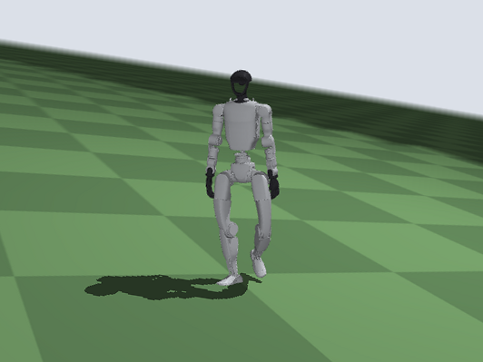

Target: In place motions

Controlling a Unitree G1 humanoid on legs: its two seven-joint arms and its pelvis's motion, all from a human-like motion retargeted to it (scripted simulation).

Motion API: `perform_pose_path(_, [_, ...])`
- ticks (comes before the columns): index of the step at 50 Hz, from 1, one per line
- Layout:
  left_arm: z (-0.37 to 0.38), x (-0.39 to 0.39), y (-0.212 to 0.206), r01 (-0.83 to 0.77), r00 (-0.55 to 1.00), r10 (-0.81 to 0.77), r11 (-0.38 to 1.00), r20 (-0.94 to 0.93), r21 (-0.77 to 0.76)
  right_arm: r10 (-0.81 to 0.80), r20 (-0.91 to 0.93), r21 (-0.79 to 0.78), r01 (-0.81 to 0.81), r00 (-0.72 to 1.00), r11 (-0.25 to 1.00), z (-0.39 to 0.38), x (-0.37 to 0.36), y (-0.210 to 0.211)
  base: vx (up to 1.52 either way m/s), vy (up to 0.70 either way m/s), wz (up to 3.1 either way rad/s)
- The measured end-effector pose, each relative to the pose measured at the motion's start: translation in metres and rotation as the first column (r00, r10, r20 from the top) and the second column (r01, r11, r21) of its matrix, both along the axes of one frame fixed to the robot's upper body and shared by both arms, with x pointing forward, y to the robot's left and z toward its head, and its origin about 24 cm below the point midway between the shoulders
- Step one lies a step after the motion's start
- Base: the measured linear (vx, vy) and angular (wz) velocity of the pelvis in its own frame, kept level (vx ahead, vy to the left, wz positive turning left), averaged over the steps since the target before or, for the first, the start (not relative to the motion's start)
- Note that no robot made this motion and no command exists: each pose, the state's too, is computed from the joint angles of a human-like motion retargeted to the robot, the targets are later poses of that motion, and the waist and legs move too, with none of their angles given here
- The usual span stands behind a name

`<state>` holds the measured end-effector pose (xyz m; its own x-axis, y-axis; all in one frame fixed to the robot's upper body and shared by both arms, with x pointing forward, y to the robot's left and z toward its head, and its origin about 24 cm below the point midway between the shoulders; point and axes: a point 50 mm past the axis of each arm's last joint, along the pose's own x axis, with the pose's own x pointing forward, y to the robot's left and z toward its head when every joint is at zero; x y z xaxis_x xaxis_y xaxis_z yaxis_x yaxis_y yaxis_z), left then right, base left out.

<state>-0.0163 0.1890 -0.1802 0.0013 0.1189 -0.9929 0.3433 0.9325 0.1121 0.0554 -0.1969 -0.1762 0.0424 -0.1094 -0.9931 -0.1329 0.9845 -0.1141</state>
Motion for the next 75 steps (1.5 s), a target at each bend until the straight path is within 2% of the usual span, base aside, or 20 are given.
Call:
perform_pose_path(5, [0.0, 0.016, 0.005, 0.037, 0.998, -0.038, 0.999, 0.048, 0.031, 0.129, 0.207, -0.021, -0.127, 0.97, 0.992, 0.008, 0.053, 0.008, 0.05, -0.08, -1.56])
perform_pose_path(10, [0.0, 0.035, 0.0, 0.065, 0.991, -0.068, 0.997, 0.116, 0.029, 0.096, 0.244, -0.024, -0.093, 0.965, 0.995, 0.008, 0.054, 0.01, -0.07, 0.26, -0.67])
perform_pose_path(16, [-0.001, 0.05, -0.014, 0.07, 0.983, -0.064, 0.997, 0.173, -0.03, 0.01, 0.028, -0.022, -0.009, 1.0, 1.0, 0.001, 0.005, -0.006, 0.19, 0.21, -0.82])
perform_pose_path(21, [-0.002, 0.03, -0.021, 0.091, 0.99, -0.082, 0.994, 0.117, -0.067, -0.067, -0.219, -0.069, 0.053, 0.973, 0.996, 0.003, -0.055, -0.016, 0.35, 0.11, 0.15])
perform_pose_path(27, [-0.002, 0.023, -0.012, 0.162, 0.985, -0.159, 0.986, 0.074, -0.04, -0.311, -0.265, -0.085, 0.3, 0.913, 0.95, 0.006, -0.095, -0.013, 0.21, 0.05, -0.71])
perform_pose_path(31, [-0.002, 0.01, -0.012, 0.137, 0.99, -0.136, 0.99, 0.034, -0.032, -0.373, -0.324, -0.08, 0.368, 0.869, 0.926, 0.007, -0.113, -0.006, 0.17, 0.05, -0.8])
perform_pose_path(35, [-0.001, 0.0, -0.011, 0.082, 0.996, -0.083, 0.996, -0.017, -0.044, -0.332, -0.319, -0.08, 0.323, 0.888, 0.943, 0.007, -0.108, -0.006, 0.06, 0.06, -0.37])
perform_pose_path(41, [0.0, -0.005, -0.005, 0.095, 0.994, -0.096, 0.995, -0.048, -0.018, -0.201, -0.258, -0.022, 0.202, 0.945, 0.979, 0.002, -0.087, 0.0, 0.04, 0.04, -0.33])
perform_pose_path(50, [-0.001, 0.007, -0.005, 0.104, 0.994, -0.104, 0.994, -0.013, -0.016, -0.017, -0.076, 0.005, 0.017, 0.997, 1.0, -0.004, -0.036, 0.007, -0.05, 0.0, 0.21])
perform_pose_path(60, [0.0, 0.038, -0.002, 0.141, 0.987, -0.139, 0.99, 0.078, -0.015, -0.028, 0.005, 0.008, 0.028, 1.0, 1.0, -0.003, -0.014, 0.011, -0.13, -0.06, 1.44])
perform_pose_path(68, [0.003, 0.077, -0.011, 0.16, 0.959, -0.148, 0.987, 0.243, -0.03, -0.072, -0.038, 0.043, 0.073, 0.997, 0.996, -0.002, -0.019, 0.007, -0.28, -0.01, 1.25])
perform_pose_path(75, [0.001, 0.062, -0.023, 0.059, 0.96, -0.05, 0.998, 0.275, -0.027, 0.045, -0.036, -0.011, -0.045, 0.998, 0.999, 0.0, -0.008, -0.003, -0.31, 0.04, 1.74])
